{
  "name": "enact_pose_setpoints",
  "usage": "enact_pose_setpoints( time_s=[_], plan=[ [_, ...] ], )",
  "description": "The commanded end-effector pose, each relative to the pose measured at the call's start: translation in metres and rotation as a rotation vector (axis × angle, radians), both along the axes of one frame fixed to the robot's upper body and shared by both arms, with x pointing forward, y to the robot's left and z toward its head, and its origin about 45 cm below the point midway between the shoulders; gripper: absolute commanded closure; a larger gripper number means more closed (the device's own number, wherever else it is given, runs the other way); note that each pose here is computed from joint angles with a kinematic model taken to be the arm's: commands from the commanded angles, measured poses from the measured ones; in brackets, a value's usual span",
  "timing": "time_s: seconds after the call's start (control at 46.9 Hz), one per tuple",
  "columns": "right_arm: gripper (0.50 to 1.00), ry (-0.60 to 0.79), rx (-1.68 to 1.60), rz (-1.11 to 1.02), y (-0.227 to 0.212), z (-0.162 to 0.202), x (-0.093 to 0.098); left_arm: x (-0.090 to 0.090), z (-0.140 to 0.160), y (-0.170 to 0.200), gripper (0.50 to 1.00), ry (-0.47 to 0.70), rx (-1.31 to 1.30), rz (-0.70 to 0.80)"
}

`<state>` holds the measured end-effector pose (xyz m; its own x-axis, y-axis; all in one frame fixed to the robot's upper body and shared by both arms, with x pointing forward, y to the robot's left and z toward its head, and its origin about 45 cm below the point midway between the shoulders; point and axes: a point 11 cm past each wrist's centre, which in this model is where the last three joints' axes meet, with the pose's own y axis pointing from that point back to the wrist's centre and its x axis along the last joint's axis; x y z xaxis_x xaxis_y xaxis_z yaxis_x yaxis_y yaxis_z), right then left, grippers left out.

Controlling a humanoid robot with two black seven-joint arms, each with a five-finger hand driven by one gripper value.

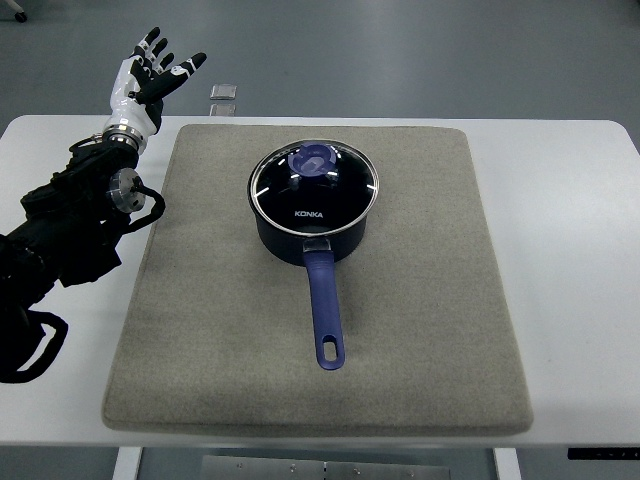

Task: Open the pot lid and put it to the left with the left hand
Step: 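Raise the left hand from its rest pose beside the table, then swing the left hand over the pot toward the blue lid knob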

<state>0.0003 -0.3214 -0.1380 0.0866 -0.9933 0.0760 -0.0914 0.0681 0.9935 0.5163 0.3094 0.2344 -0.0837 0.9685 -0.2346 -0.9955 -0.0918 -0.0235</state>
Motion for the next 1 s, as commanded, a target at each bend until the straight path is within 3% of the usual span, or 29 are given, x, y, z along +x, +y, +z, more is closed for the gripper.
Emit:
enact_pose_setpoints(
  time_s=[0.0, 0.192, 0.363, 0.64, 0.768, 0.854, 0.982],
  plan=[
    [0.583, 0.0, -0.001, 0.0, 0.0, 0.0, 0.0, 0.005, 0.013, -0.002, 0.512, -0.02, 0.012, -0.02],
    [0.583, 0.0, 0.0, 0.0, 0.0, 0.0, 0.0, 0.023, 0.061, -0.033, 0.514, -0.089, 0.281, -0.212],
    [0.583, 0.0, -0.001, 0.0, 0.0, 0.0, 0.0, 0.024, 0.07, -0.054, 0.514, -0.077, 0.765, -0.422],
    [0.583, 0.0, 0.0, 0.0, 0.0, 0.0, 0.0, 0.032, 0.124, -0.082, 0.514, -0.17, 1.039, -0.55],
    [0.583, 0.0, -0.001, 0.0, 0.0, 0.0, 0.0, 0.022, 0.158, -0.097, 0.516, -0.252, 1.128, -0.716],
    [0.583, 0.0, -0.001, 0.0, 0.0, 0.0, 0.0, 0.007, 0.169, -0.121, 0.516, -0.332, 1.245, -0.861],
    [0.583, 0.0, 0.0, 0.0, 0.0, 0.0, 0.0, -0.005, 0.179, -0.13, 0.521, -0.361, 1.43, -0.953]
  ],
)
